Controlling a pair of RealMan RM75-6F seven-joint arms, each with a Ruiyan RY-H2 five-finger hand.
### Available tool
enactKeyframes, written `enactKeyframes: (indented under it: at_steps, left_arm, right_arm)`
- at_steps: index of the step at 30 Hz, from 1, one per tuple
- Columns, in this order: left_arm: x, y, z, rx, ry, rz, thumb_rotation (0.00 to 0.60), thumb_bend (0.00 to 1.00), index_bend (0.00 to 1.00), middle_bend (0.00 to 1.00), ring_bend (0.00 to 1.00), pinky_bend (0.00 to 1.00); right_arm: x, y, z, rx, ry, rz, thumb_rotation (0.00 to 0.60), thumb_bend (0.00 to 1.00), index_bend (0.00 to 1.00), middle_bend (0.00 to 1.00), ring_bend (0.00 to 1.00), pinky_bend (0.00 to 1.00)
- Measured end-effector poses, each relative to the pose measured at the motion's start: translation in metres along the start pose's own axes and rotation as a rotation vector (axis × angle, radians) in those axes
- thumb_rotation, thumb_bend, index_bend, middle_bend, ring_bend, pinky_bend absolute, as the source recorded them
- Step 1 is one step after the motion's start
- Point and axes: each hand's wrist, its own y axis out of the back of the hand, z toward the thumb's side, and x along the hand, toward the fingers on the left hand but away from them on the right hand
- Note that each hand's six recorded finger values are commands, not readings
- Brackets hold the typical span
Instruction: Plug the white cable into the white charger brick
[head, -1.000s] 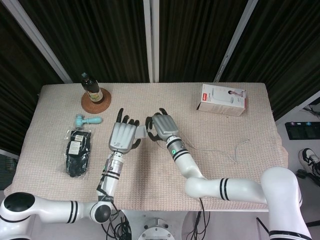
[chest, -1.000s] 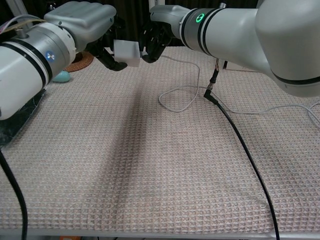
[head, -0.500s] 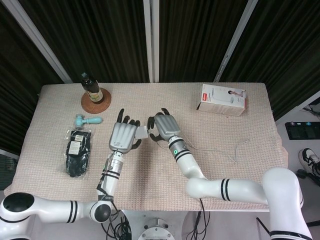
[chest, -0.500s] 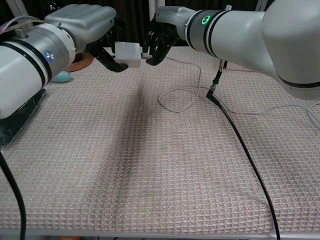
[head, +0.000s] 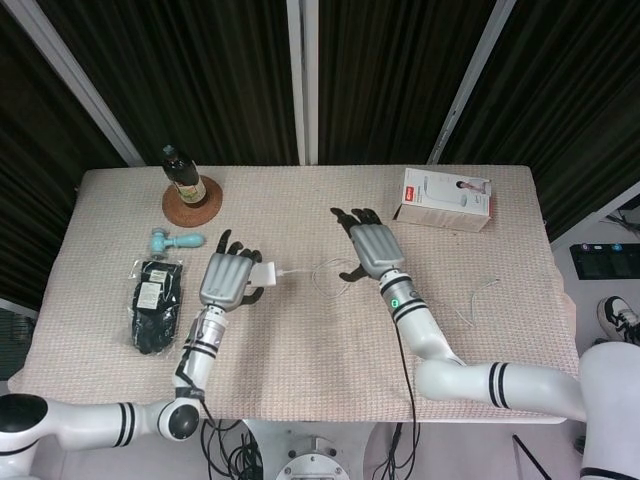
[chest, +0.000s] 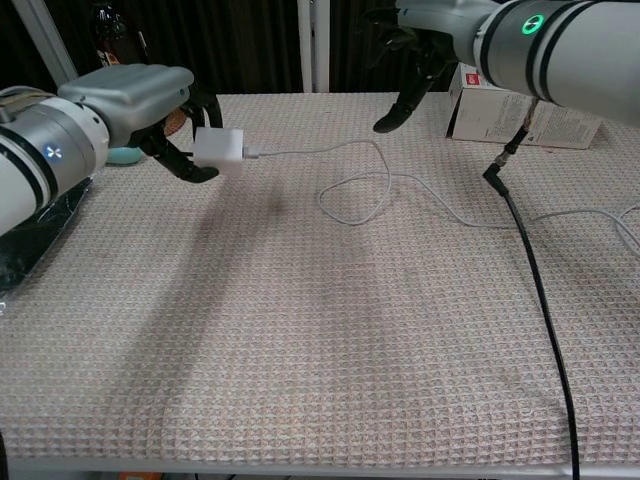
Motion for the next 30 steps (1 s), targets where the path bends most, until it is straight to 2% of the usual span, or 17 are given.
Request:
enactKeyframes:
  at_steps: [3, 7, 9, 12, 17, 20, 24, 27, 30]
  left_arm:
    - [0.003, -0.016, -0.009, -0.012, 0.009, -0.049, 0.555, 0.23, 0.37, 0.37, 0.16, 0.04]
    - [0.005, -0.034, -0.014, -0.021, 0.008, -0.107, 0.575, 0.21, 0.24, 0.30, 0.12, 0.02]
    - [0.004, -0.038, -0.014, -0.032, 0.002, -0.124, 0.588, 0.21, 0.21, 0.27, 0.10, 0.02]
    - [0.003, -0.036, -0.015, -0.040, -0.006, -0.116, 0.596, 0.20, 0.18, 0.24, 0.08, 0.02]
    - [-0.005, -0.014, -0.029, -0.047, -0.004, -0.059, 0.600, 0.19, 0.17, 0.24, 0.08, 0.02]
    - [-0.016, 0.011, -0.054, -0.040, 0.023, 0.022, 0.600, 0.18, 0.19, 0.24, 0.08, 0.01]
    - [-0.043, 0.047, -0.105, -0.031, 0.079, 0.138, 0.600, 0.18, 0.19, 0.24, 0.08, 0.00]
    - [-0.073, 0.063, -0.146, -0.014, 0.117, 0.180, 0.600, 0.18, 0.20, 0.24, 0.08, 0.00]
    - [-0.110, 0.071, -0.183, -0.007, 0.158, 0.194, 0.600, 0.19, 0.20, 0.24, 0.08, 0.00]
  right_arm:
    - [0.013, 0.011, -0.019, 0.010, -0.005, -0.020, 0.600, 0.03, 0.00, 0.16, 0.04, 0.01]
    - [0.031, 0.022, -0.042, 0.001, -0.011, -0.036, 0.600, 0.03, 0.00, 0.16, 0.04, 0.01]
    - [0.039, 0.025, -0.052, -0.007, -0.017, -0.042, 0.600, 0.03, 0.00, 0.16, 0.04, 0.01]
    - [0.051, 0.031, -0.066, -0.018, -0.023, -0.060, 0.600, 0.03, 0.00, 0.17, 0.04, 0.01]
    - [0.074, 0.045, -0.086, 0.000, -0.029, -0.097, 0.600, 0.05, 0.00, 0.18, 0.04, 0.01]
    - [0.092, 0.054, -0.100, 0.029, -0.031, -0.110, 0.600, 0.09, 0.03, 0.18, 0.04, 0.01]
    - [0.121, 0.067, -0.124, 0.066, -0.034, -0.133, 0.600, 0.12, 0.05, 0.18, 0.04, 0.01]
    - [0.149, 0.073, -0.144, 0.063, -0.039, -0.177, 0.600, 0.13, 0.05, 0.18, 0.04, 0.00]
    - [0.184, 0.078, -0.169, 0.045, -0.070, -0.238, 0.600, 0.13, 0.05, 0.17, 0.03, 0.00]
